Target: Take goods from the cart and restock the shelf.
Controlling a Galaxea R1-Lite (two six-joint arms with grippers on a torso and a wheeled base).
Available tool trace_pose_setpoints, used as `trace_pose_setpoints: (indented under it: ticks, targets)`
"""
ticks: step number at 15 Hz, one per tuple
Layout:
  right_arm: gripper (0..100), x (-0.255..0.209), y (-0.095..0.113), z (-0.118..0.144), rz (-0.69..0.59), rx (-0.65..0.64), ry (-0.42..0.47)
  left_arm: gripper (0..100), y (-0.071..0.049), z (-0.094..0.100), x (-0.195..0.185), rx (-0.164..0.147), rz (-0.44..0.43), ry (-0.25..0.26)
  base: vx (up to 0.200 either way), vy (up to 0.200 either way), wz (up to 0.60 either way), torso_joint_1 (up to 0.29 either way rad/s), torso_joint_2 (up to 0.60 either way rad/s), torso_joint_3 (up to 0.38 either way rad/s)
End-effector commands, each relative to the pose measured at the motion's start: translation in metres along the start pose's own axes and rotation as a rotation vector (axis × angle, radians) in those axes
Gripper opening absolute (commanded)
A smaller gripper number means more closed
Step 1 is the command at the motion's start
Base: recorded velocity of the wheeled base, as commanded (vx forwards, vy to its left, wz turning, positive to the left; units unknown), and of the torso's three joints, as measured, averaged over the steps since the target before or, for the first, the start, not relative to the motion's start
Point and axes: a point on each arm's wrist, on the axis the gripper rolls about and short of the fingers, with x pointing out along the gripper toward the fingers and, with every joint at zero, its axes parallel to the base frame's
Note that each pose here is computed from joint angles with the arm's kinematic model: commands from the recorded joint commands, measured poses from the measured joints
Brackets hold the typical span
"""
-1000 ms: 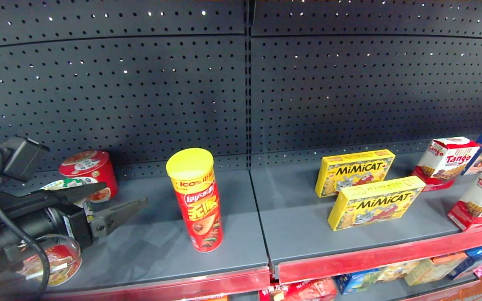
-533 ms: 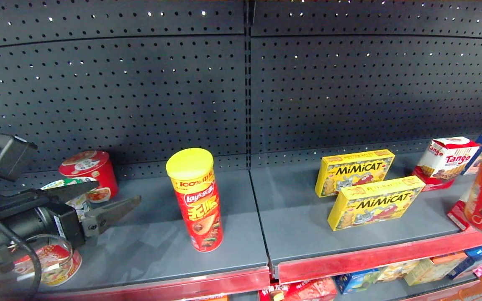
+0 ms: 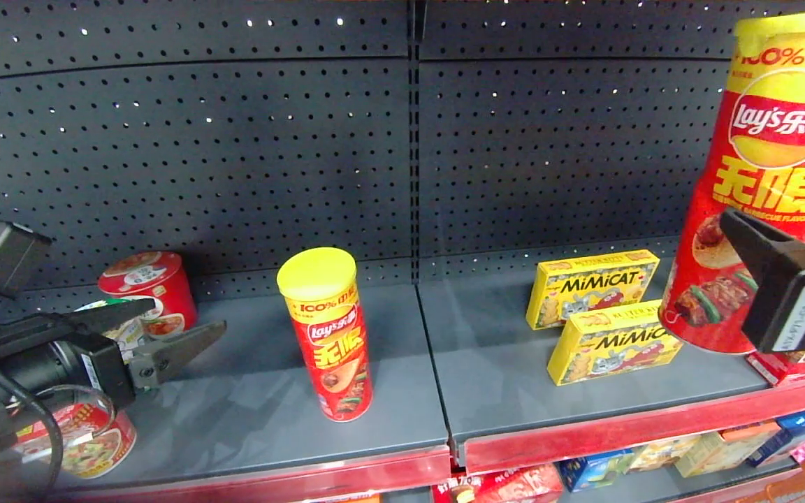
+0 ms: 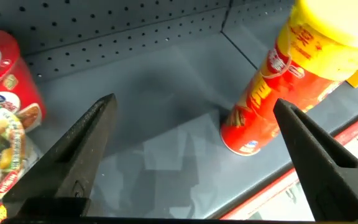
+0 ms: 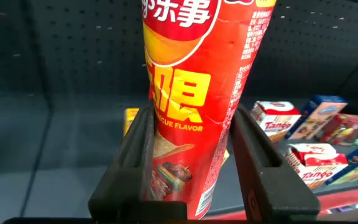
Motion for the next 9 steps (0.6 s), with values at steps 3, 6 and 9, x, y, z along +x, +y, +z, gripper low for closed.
trace_pose_setpoints:
  ticks: [3, 6, 9]
  targets:
    - [0, 0.006, 0.009, -0.007, -0.007, -0.064, 0.015, 100, 0.001, 0.004, 0.001, 0.001, 0.005, -0.01, 0.0, 0.0, 0.0, 0.0, 0.0, 0.0]
    - [0, 0.007, 0.016, -0.008, 0.013, -0.084, 0.01, 100, 0.002, 0.004, 0.001, 0.001, 0.008, -0.01, 0.0, 0.0, 0.0, 0.0, 0.0, 0.0]
    - [0, 0.024, 0.031, 0.007, 0.074, -0.044, -0.077, 100, 0.003, 0.004, 0.001, 0.0, 0.014, -0.012, 0.0, 0.0, 0.0, 0.0, 0.0, 0.0]
